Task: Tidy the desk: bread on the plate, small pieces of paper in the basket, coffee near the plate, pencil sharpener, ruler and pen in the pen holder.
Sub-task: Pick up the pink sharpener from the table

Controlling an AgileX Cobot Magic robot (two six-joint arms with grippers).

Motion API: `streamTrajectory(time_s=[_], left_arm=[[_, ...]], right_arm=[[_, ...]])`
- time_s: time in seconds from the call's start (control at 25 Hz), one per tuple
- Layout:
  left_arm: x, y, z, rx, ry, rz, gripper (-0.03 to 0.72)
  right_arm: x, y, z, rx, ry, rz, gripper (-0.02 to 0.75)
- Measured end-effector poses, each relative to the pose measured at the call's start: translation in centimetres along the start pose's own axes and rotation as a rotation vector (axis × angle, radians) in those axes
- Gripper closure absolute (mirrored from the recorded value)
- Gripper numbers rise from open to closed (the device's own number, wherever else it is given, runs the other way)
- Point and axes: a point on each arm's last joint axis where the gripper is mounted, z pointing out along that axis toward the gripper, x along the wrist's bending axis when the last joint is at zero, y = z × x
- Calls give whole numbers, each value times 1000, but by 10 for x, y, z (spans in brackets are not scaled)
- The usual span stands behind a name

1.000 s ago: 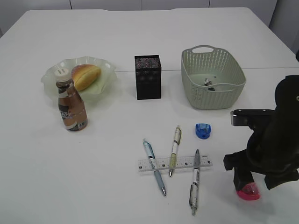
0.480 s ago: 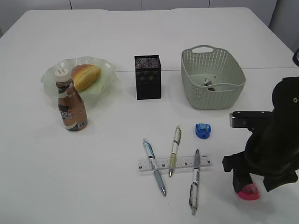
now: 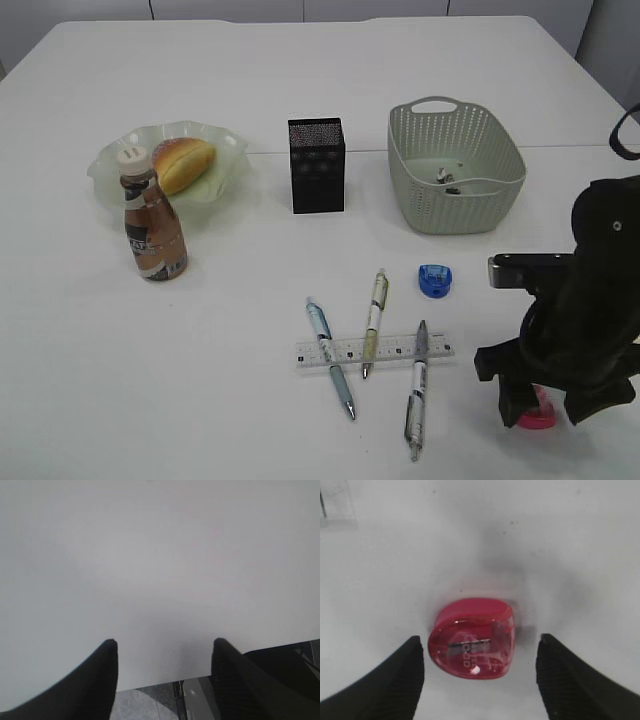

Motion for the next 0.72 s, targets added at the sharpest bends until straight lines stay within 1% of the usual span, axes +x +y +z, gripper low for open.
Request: streamTrajectory(time_s=[0.12,0.4,0.72], left_arm=[[0,0,0,0,0,0,260],[0,0,0,-1,3,1,260],[0,0,0,-1,5,2,261]], right_arm=[[0,1,2,3,-1,0,195],[3,10,-5,-32,11,0,195],[3,10,0,-13,5,1,196]])
